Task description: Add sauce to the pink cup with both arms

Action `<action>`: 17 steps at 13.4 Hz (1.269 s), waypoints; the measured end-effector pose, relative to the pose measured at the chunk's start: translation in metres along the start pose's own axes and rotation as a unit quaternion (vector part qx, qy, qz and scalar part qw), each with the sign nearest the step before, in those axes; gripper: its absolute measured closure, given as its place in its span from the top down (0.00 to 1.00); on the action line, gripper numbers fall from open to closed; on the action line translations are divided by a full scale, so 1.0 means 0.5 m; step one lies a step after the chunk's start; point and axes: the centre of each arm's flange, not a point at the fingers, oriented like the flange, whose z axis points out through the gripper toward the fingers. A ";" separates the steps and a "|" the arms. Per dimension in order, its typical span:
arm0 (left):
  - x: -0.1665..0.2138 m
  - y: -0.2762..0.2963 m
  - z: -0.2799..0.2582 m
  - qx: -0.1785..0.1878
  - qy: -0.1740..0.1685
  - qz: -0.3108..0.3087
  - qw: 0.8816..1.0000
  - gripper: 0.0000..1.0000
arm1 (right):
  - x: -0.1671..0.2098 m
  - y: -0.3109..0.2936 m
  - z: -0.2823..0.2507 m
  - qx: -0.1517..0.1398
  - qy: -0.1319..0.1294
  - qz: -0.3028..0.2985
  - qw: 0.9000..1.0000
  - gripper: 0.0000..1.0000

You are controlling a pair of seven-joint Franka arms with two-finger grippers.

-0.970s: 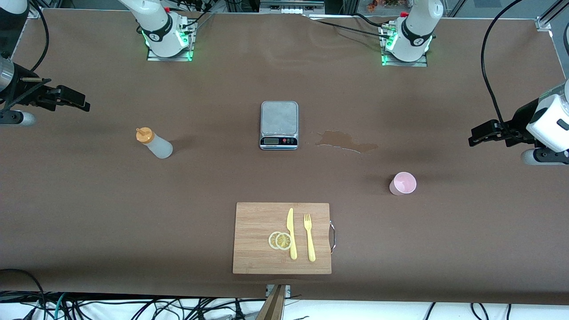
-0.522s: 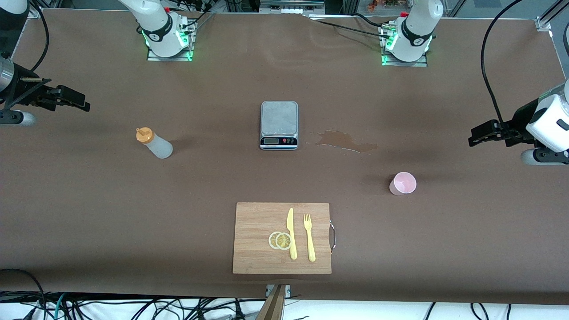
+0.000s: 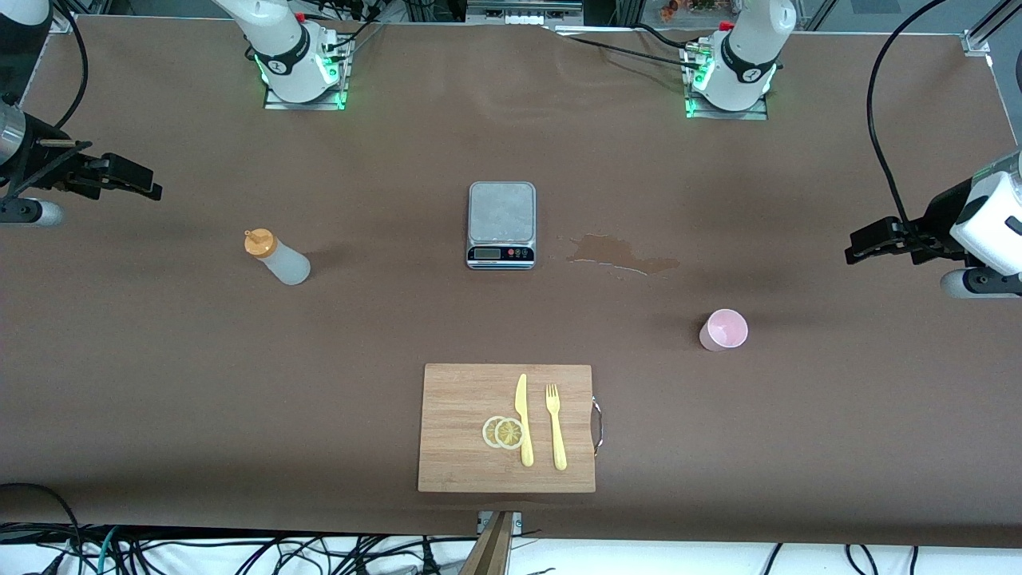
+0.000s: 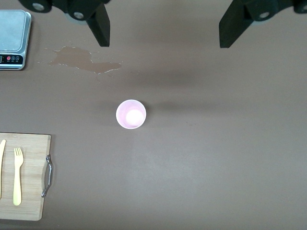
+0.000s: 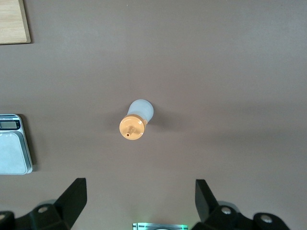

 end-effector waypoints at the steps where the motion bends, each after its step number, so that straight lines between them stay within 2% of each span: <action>1: 0.002 0.000 0.004 0.000 -0.002 0.000 1.000 1.00 | 0.000 0.000 0.000 0.000 0.000 0.000 1.000 1.00; 5: 0.003 0.008 0.030 0.000 -0.015 0.005 1.000 1.00 | 0.000 0.000 0.000 0.000 0.000 0.000 1.000 1.00; 9: 0.018 0.045 0.105 0.002 -0.039 0.020 0.999 1.00 | 0.000 0.000 0.000 0.000 0.000 0.000 1.000 1.00; 17: 0.079 0.037 0.380 -0.002 -0.024 0.014 1.000 1.00 | 0.000 -0.001 0.000 0.000 0.000 0.000 1.000 1.00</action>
